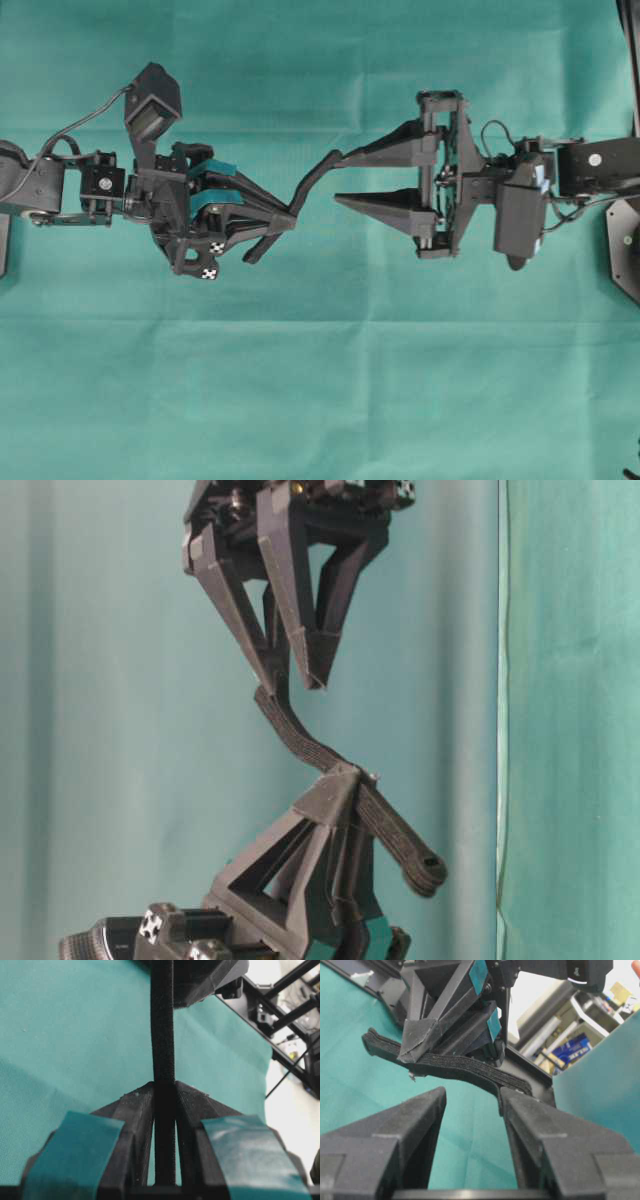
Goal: Peel off the Velcro with your right arm.
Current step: 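Align the right gripper around the strap tip and close it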
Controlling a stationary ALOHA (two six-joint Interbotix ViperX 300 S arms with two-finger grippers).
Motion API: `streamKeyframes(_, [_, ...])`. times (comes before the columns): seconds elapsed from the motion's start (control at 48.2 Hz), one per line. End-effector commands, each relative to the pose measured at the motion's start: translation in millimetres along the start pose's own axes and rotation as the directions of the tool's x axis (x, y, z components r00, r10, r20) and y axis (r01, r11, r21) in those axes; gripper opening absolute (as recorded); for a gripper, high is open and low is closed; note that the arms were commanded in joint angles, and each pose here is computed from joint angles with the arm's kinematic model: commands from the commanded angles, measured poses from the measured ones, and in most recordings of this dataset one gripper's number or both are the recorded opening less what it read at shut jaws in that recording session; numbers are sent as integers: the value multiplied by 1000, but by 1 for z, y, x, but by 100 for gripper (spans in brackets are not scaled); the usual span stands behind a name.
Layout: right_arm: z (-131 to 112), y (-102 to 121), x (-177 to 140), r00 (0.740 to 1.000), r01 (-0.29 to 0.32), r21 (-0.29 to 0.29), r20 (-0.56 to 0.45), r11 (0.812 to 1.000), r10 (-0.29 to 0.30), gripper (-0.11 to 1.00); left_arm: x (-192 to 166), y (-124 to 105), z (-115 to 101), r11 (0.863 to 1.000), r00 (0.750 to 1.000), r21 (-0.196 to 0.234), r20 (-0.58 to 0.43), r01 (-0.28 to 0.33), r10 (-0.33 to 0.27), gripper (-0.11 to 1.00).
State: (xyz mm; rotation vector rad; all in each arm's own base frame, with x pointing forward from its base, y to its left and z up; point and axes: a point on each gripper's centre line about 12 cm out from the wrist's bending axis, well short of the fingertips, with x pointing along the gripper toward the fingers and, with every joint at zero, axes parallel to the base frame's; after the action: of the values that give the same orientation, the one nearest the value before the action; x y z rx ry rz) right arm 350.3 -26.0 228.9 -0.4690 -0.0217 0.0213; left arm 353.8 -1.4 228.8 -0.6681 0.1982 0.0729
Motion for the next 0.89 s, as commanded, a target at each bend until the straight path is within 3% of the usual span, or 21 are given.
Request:
streamKeyframes(0.0, [8,-4,6,999,10,-8,31,1000,-9,10,-3,-8,11,1000,999,3,36,28,-28,10])
streamKeyframes(0.353, [10,-5,9,999,14,-12,35,1000,-14,9,-4,-8,9,1000,999,3,32,27,-27,10])
streamKeyframes(0.581, [9,-6,9,999,16,-13,34,1000,-16,-5,-3,-8,8,1000,999,4,29,27,-27,10])
streamKeyframes(0.872, [6,-5,7,1000,14,-12,25,1000,-13,-9,-3,-8,9,1000,999,4,31,28,-28,10])
